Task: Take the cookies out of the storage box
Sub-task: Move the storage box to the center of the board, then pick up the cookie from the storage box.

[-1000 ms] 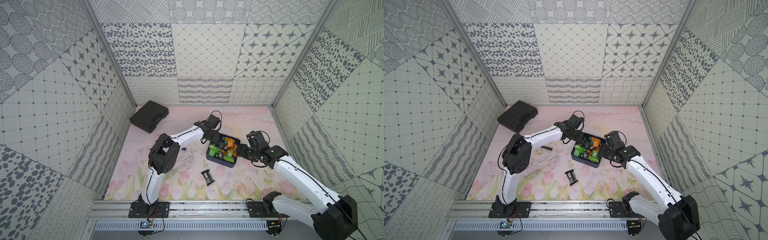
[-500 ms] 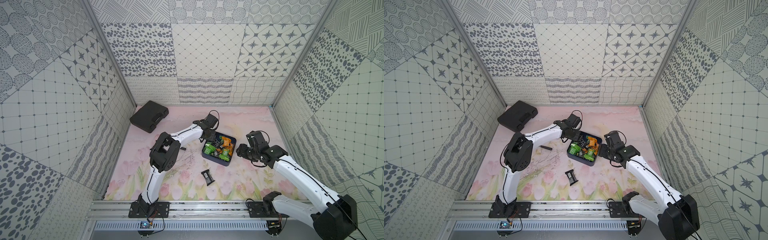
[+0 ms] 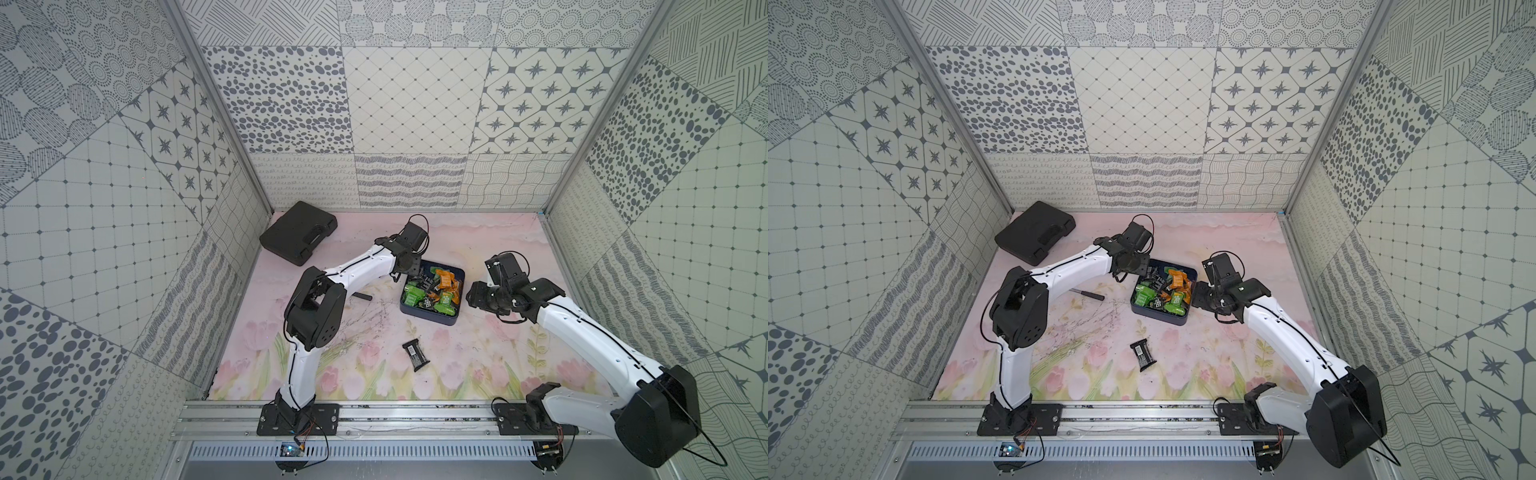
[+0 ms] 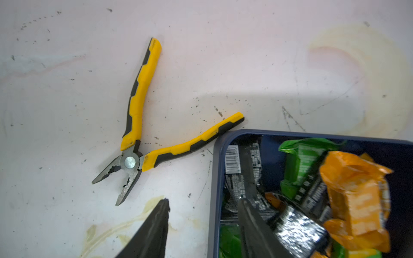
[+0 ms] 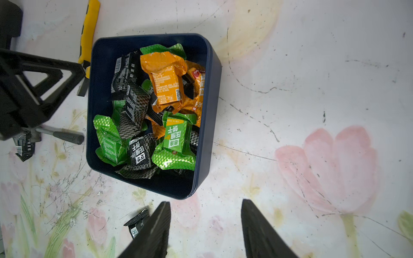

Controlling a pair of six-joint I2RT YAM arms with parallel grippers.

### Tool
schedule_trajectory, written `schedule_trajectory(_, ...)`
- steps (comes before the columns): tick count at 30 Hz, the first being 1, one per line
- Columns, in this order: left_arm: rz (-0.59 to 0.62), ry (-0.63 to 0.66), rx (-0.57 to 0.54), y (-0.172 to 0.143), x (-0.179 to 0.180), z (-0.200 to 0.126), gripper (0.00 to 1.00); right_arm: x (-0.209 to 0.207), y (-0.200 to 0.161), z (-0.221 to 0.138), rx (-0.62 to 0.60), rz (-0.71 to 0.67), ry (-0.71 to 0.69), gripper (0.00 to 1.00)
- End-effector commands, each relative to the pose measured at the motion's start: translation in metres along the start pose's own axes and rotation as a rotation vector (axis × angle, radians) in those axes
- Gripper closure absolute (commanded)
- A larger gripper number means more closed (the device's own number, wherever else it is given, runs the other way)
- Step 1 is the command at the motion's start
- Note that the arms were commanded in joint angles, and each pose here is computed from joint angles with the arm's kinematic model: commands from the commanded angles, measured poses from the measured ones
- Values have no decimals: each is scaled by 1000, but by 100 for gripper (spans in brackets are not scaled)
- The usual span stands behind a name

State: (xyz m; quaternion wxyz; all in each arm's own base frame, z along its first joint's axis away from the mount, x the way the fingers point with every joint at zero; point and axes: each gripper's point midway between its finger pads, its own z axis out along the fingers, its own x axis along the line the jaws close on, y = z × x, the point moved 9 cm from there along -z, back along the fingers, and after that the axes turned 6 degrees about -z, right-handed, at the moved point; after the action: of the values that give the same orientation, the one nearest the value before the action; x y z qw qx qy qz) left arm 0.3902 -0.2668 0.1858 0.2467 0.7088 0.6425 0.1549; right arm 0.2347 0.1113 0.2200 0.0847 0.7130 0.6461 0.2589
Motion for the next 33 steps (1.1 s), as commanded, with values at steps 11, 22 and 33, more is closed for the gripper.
schedule_trajectory(11, -22, -253, 83, -23, -101, -13, 39, -21, -9, -5, -33, 51, -80, 41)
schedule_trajectory(22, -79, -202, 147, -27, -121, 18, 34, -27, -16, -8, -35, 62, -77, 41)
schedule_trajectory(33, -56, -32, 149, -32, -120, 32, 33, -26, -14, -6, -25, 61, -82, 41)
